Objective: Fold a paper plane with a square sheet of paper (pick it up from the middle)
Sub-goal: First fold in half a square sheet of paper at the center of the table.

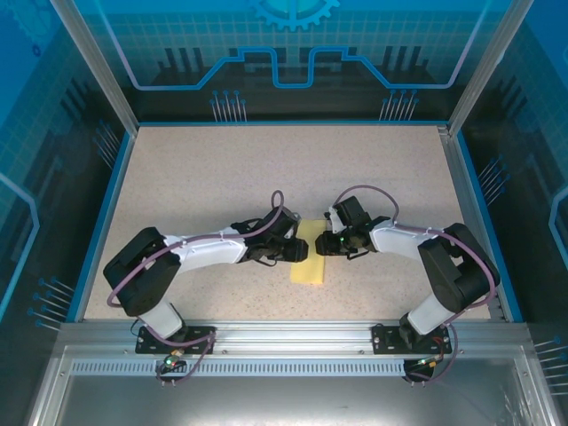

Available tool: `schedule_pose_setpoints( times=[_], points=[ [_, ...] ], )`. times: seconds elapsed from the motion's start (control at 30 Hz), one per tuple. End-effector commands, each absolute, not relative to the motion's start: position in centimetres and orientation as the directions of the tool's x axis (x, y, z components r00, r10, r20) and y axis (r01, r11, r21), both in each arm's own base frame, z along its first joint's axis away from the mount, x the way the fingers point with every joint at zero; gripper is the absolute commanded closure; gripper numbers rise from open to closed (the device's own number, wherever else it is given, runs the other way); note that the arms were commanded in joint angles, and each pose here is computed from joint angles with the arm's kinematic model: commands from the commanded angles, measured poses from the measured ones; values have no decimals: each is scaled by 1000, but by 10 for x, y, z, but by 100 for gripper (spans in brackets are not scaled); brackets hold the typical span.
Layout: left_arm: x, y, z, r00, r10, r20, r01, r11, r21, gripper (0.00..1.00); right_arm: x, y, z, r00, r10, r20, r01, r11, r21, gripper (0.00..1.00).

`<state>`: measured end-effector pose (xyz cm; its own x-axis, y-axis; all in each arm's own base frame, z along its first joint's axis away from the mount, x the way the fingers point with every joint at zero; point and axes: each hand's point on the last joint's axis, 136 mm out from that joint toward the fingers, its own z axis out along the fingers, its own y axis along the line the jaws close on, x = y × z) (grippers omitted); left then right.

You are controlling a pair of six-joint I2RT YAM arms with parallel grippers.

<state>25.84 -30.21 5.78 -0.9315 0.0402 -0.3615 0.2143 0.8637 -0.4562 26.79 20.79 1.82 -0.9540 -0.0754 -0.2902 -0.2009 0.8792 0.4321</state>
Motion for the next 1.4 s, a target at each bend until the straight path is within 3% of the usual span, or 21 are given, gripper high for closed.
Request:
schedule_pose_setpoints(
  times=[0.0,0.47,1.37],
  points=[
    [268,-293,73,-917,40,-396,225,873,-432,57,267,207,18,-957,-66,-283,-186,887,422,65],
    [273,-283,69,-924,17,-382,197,877,-439,55,269,199,11,-961,66,-267,-67,885,461,64],
    [277,-270,66,-924,-30,-381,153,884,-442,55,259,185,5,-967,56,-248,-56,905,422,67]
  ],
)
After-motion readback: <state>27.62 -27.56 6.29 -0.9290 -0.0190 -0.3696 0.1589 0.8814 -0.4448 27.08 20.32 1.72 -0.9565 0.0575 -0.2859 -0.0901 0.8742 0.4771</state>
